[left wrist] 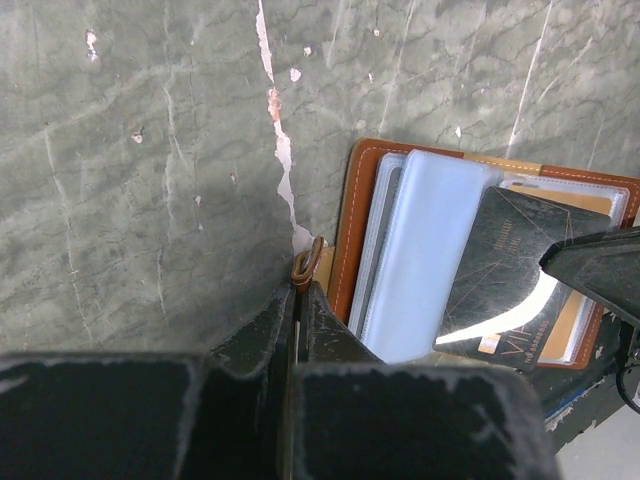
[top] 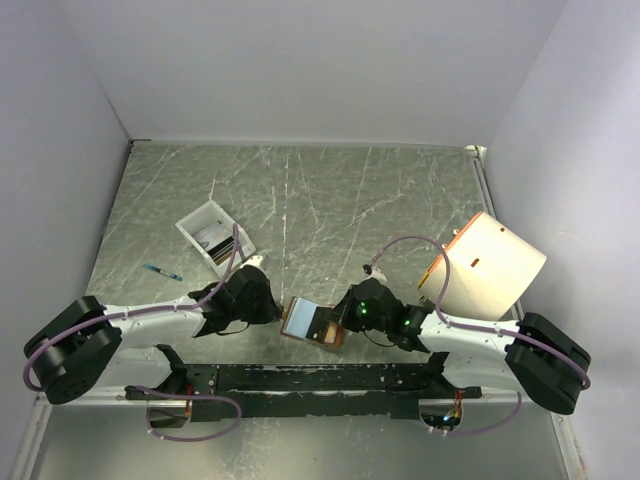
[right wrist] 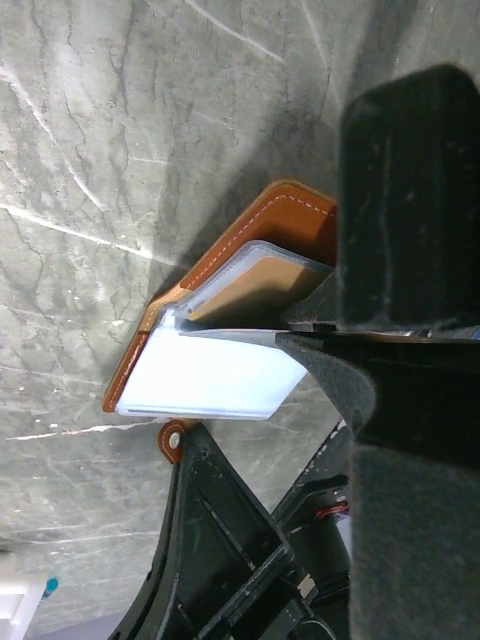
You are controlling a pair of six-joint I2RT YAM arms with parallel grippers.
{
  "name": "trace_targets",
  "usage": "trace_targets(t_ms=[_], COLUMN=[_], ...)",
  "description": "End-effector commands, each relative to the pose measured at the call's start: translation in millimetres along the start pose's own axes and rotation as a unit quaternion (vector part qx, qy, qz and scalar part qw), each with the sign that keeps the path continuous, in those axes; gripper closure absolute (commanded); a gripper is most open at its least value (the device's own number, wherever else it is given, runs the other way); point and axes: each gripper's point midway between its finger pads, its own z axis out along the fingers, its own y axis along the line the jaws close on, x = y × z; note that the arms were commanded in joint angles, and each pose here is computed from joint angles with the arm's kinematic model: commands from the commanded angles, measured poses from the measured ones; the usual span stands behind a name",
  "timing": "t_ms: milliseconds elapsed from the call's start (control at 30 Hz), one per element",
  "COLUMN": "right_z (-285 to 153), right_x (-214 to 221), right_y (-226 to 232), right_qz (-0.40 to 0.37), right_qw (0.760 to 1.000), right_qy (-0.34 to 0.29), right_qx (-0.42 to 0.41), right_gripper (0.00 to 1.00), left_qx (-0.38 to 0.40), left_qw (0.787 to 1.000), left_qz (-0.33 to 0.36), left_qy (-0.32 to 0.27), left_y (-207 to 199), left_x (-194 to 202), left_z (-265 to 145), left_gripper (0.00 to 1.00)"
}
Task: Put the credit cards into the card holder
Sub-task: Insert the credit card into the card holder.
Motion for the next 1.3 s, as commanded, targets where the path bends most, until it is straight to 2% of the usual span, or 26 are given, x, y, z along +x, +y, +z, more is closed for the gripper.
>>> trace_targets(t_ms=[0,300,533,767,1100,1267], right_z=[-0.7,-7.3,-5.6,-11.7,-0.7,-0.5], right_x=[-10.7,-22.2,-18.3,-19.0,7.7,7.2], right_y=[-6.3,-4.4,-14.4,-27.5,-22.3,-17.5], right_qz=[0.011,0.017,0.004,0.011,-0.016,-0.021], right_qw=[0.999,0.998,0.998,0.996,0.999,0.999], right_qy=[-0.034,-0.066,-0.059,-0.079,0.001,0.006], right_qx=[0.016,0.006,0.026,0.033,0.035,0.035], right_gripper=[1.0,1.0,1.0,1.0,1.0,1.0], left_qx=[-0.004,0.009,0.016,0.018,0.021,0.01], left_qw=[0.999,0.999,0.999,0.999,0.999,0.999], left_qz=[0.003,-0.006,-0.014,-0.021,-0.023,-0.017], left_qy=[0.031,0.031,0.03,0.025,0.027,0.025], left_y=[8.0,4.5,-0.8,-0.5,-4.2,-1.5], left_x=[20.4,26.6,27.7,29.9,31.1,30.0], left_z=[-0.9,-6.3,-7.3,-9.0,-8.3,-7.3], left_gripper=[0.93,0.93,0.93,0.93,0.93,0.93])
